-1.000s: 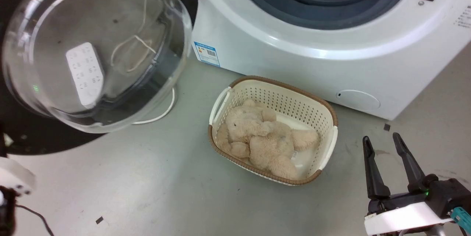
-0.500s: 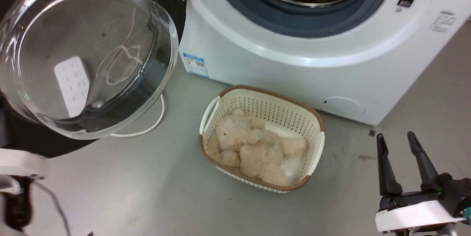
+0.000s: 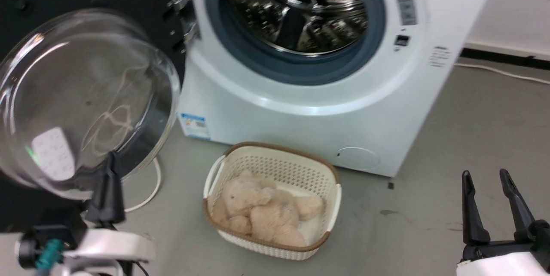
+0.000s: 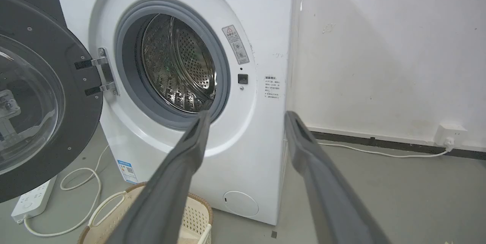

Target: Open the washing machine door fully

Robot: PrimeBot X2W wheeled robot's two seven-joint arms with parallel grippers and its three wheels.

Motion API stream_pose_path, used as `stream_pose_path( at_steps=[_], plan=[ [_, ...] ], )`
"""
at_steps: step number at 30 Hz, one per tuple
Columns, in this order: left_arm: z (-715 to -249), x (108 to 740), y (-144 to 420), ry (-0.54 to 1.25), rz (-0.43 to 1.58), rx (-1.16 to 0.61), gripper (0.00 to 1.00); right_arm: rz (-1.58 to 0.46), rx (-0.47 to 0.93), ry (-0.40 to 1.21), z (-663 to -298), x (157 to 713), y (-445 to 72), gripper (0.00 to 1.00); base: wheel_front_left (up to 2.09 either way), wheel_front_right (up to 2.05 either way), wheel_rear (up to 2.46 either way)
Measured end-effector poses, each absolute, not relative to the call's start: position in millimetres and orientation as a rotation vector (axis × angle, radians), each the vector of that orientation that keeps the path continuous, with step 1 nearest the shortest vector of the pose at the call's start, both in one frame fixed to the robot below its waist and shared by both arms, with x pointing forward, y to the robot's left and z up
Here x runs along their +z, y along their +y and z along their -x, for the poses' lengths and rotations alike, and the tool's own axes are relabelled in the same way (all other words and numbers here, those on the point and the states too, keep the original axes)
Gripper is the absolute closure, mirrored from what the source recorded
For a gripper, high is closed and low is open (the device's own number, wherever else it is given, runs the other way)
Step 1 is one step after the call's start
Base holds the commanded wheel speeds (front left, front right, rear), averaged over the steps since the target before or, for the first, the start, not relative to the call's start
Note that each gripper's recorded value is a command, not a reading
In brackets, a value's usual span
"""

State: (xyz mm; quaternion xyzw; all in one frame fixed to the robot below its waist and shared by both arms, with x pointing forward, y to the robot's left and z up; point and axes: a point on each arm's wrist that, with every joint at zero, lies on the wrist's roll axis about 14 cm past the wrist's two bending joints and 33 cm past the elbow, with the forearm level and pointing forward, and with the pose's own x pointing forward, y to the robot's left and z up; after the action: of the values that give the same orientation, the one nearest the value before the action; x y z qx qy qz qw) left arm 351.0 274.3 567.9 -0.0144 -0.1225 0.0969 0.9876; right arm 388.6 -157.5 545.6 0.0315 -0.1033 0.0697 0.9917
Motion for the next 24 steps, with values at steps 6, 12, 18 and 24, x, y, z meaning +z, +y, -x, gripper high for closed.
stream_pose_path(
  at_steps=[6,12,18,24],
  plan=[
    [-347,554,234,-0.215,0.046,0.117,0.00,-0.049,0.100,-0.233,-369,555,-172,0.00,0.00,0.00,0.00],
    [-340,544,203,-0.191,0.040,0.060,0.00,-0.046,0.080,-0.223,-353,552,-179,0.00,0.00,0.00,0.00],
    [-336,535,182,-0.166,0.031,0.031,0.00,-0.040,0.072,-0.186,-342,539,-181,0.00,0.00,0.00,0.00],
    [-336,530,178,-0.150,0.033,0.025,0.00,-0.041,0.071,-0.178,-341,537,-181,0.00,0.00,0.00,0.00]
  ],
)
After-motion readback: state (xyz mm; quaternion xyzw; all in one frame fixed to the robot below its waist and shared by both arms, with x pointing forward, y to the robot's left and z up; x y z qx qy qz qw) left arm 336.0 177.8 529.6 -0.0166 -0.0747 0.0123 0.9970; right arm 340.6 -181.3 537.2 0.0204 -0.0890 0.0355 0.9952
